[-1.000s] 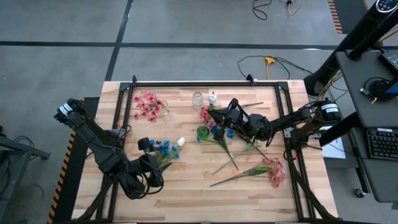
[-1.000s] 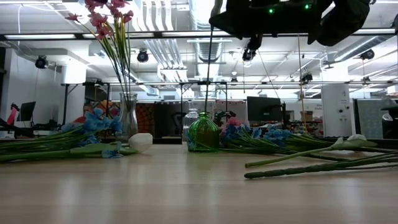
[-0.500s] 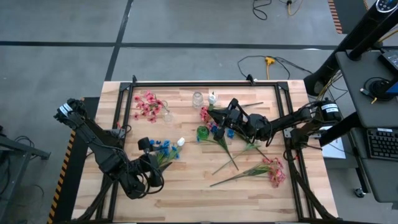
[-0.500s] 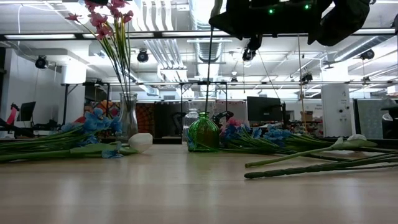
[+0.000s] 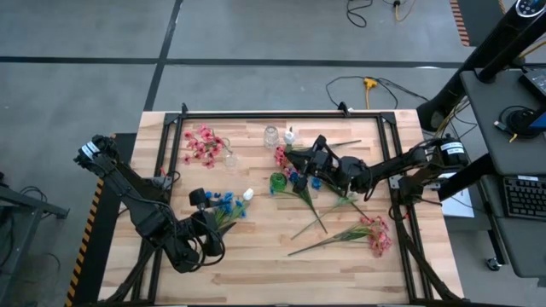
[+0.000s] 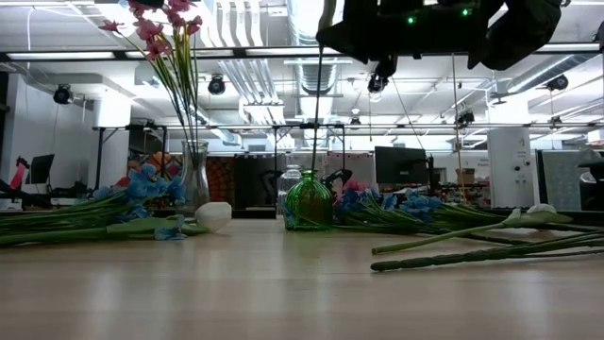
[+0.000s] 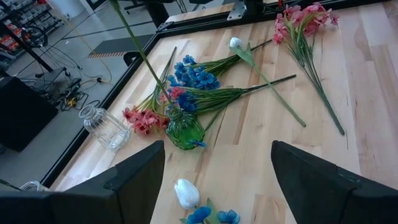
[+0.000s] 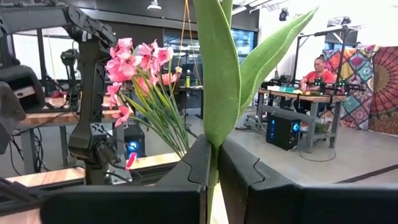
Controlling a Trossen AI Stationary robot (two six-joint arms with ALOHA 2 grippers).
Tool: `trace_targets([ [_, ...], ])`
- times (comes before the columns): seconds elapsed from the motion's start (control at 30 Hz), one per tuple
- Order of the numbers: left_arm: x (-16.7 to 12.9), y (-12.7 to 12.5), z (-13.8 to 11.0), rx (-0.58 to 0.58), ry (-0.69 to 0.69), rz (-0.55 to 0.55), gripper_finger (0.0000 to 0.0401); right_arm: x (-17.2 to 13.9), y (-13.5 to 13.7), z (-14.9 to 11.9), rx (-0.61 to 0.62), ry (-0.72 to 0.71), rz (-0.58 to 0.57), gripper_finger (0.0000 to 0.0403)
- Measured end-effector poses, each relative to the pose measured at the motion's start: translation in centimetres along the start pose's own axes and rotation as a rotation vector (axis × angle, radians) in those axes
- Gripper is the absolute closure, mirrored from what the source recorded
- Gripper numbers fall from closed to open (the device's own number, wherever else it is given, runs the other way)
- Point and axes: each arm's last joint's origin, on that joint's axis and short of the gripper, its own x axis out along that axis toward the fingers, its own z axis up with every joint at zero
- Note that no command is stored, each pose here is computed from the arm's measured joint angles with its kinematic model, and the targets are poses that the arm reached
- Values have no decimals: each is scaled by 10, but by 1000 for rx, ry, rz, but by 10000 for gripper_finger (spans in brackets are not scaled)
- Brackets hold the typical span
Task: Sort flowers into vase by color
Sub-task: Put the right white tulip flower into the green vase
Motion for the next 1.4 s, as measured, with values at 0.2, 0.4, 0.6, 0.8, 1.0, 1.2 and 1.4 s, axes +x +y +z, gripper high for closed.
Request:
trace_targets([
  [0.2,0,0,0,0,0,0,125,0,0,0,2,3,0,349],
  [0.4,0,0,0,0,0,0,125,0,0,-2,4,16,2,290],
  [0.6,0,0,0,-12,3,-3,125,0,0,-2,8,22,2,247],
  [0.8,0,-2,-2,-51,69,-81,125,-2,-1,5,19,24,3,215],
  [1.0,0,-2,-2,-73,76,-84,125,-6,-4,10,31,80,7,190],
  [1.2,0,-2,-3,-90,95,-96,125,-13,-10,19,46,154,-16,163],
  [1.4,0,-2,-3,-90,96,-97,125,-21,-15,28,67,201,-17,132],
])
